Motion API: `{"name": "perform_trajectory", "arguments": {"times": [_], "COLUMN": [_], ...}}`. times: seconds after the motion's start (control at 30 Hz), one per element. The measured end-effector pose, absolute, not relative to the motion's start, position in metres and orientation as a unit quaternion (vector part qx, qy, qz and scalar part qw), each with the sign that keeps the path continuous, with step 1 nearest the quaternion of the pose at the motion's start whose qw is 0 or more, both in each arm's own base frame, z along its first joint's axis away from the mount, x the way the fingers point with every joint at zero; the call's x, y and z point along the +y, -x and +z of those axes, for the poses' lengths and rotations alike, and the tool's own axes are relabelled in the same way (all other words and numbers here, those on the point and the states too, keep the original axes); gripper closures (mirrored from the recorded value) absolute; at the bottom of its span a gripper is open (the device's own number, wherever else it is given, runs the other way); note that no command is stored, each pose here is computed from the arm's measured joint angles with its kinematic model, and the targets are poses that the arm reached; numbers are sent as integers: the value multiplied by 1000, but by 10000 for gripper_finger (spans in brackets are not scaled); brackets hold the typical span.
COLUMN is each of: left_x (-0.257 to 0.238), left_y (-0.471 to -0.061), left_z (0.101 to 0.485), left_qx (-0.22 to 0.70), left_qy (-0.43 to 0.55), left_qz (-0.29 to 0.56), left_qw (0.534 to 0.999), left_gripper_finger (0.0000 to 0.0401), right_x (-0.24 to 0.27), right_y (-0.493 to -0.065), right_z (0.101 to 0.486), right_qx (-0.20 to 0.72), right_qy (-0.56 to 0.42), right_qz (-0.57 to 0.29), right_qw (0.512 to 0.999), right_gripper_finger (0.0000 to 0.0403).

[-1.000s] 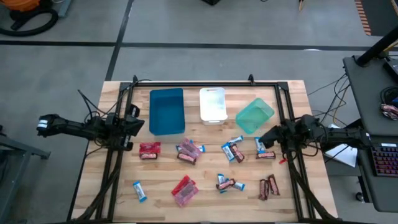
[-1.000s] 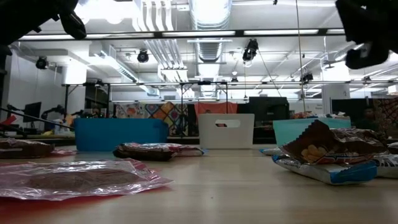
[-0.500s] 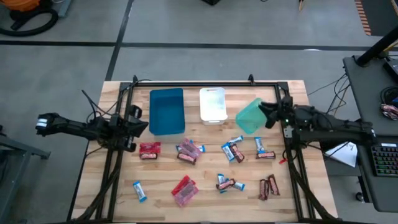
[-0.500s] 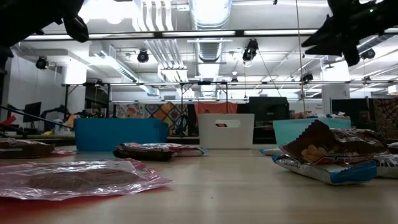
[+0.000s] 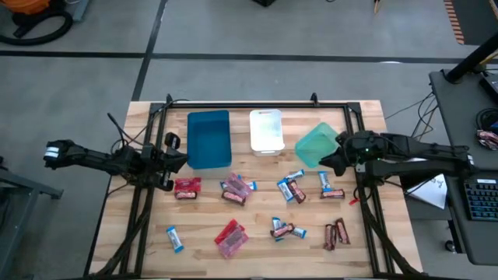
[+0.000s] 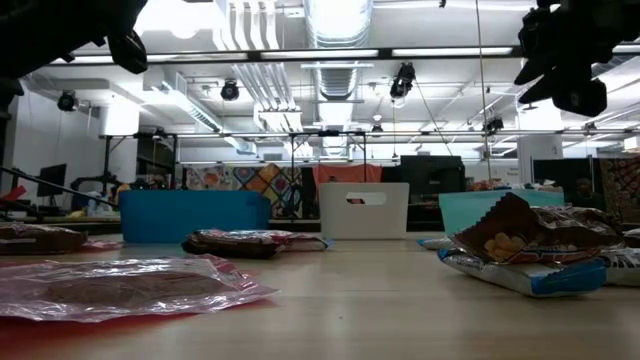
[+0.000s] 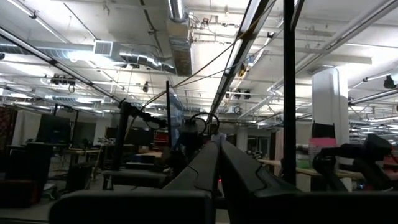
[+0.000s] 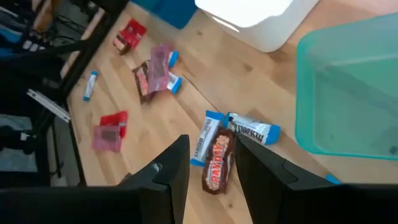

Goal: Sort candy
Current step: Put the white chocolate into the white bin

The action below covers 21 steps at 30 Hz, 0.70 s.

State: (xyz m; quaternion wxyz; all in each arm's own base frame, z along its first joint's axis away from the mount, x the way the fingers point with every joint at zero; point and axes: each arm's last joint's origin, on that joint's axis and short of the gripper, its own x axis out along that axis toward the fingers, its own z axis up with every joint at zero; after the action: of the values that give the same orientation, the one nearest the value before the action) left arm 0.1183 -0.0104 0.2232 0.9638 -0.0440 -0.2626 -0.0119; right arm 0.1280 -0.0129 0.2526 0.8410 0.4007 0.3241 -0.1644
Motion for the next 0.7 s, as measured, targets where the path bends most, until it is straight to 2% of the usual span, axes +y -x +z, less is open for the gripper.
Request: {"name": "perform_trajectory", "arguments": {"times": [0.3,0.43,0.7], "left_x": [-11,-11,-12], "left_y": [-124,-127,-128], "left_z": [218,216,214], "left_qx": [-240,-227,-220], "left_qy": [60,69,70], "left_qz": [-16,-18,-18], "left_qw": [969,971,973], "left_gripper_finger": [401,401,401], "right_x": [-15,-15,-9], "right_y": [-138,-146,-161], "right_z": [246,240,212], "right_qx": [341,351,468], "right_qy": [-391,-434,-453], "right_qz": [-193,-212,-240], "right_qw": [833,802,720], "right_gripper_finger": [284,284,284]}}
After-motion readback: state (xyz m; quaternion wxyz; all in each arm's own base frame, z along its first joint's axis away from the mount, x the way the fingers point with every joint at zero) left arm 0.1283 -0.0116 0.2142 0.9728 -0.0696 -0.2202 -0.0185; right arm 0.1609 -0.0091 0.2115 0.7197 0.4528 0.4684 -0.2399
